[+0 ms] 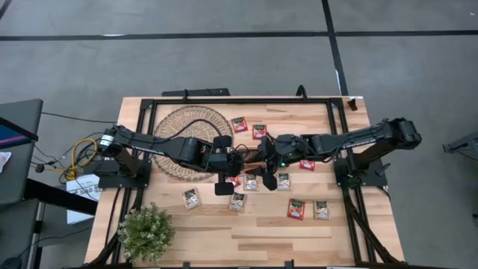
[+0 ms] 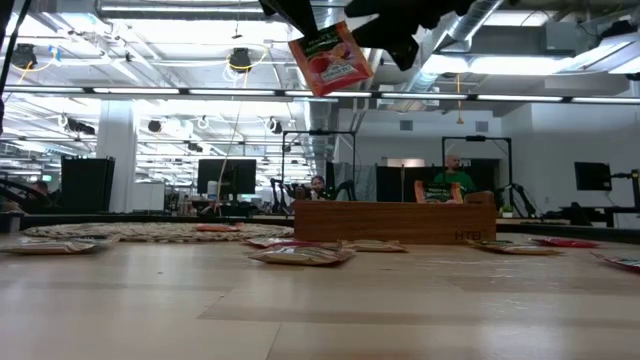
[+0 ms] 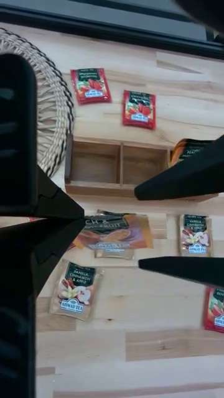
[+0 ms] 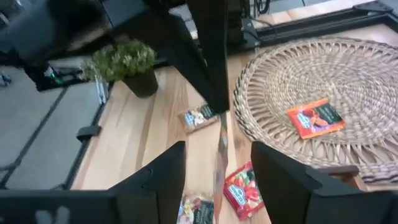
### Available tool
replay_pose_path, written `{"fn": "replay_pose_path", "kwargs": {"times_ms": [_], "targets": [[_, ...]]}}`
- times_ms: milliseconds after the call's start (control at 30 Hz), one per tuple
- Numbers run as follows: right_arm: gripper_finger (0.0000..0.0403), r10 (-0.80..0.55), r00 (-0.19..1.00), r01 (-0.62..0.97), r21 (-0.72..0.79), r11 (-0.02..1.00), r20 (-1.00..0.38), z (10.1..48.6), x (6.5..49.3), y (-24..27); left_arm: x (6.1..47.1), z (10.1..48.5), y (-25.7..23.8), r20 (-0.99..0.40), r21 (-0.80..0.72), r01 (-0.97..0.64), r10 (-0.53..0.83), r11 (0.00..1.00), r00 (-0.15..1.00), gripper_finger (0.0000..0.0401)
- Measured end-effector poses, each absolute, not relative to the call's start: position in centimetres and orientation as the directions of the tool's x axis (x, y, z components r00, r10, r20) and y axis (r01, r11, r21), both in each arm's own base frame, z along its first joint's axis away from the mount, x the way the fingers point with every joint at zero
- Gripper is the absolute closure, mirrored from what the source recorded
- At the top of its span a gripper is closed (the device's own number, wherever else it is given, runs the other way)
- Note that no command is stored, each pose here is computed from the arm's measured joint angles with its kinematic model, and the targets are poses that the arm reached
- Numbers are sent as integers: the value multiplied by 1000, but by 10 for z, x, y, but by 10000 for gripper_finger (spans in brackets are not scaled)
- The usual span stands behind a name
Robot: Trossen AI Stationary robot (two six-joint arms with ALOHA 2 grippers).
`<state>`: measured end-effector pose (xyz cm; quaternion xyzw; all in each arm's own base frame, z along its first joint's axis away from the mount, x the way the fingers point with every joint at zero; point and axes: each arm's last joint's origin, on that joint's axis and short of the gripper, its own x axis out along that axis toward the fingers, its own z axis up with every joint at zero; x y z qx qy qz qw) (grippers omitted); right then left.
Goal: Pick & Place Tea
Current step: Put the orange tea bag into the right section of the wooden organizer
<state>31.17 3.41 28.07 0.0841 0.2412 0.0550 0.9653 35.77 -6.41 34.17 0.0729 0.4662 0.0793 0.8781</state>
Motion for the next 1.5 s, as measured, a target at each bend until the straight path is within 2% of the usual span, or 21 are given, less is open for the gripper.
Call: {"fn": "replay_pose_path", "kwargs": {"times_ms": [400, 533, 667, 933, 1000, 1500], "targets": [[233, 146, 880, -71, 179, 981, -453, 283, 317, 35, 358, 342, -64, -805, 201, -72, 207, 977, 556, 401], [247, 146, 881, -71, 180, 981, -450, 284, 317, 35, 359, 343, -64, -799, 198, -74, 205, 977, 565, 401], [281, 146, 882, -71, 180, 981, -449, 284, 317, 35, 360, 343, -64, -795, 195, -76, 203, 978, 572, 401], [383, 146, 882, -74, 175, 982, -448, 284, 317, 35, 360, 343, -65, -791, 193, -78, 202, 978, 577, 401], [397, 146, 882, -79, 164, 983, -448, 284, 317, 35, 360, 343, -65, -791, 193, -78, 202, 978, 577, 401], [402, 94, 888, -28, 150, 988, -450, 284, 317, 33, 361, 344, -65, -783, 186, -86, 200, 979, 588, 401]]}}
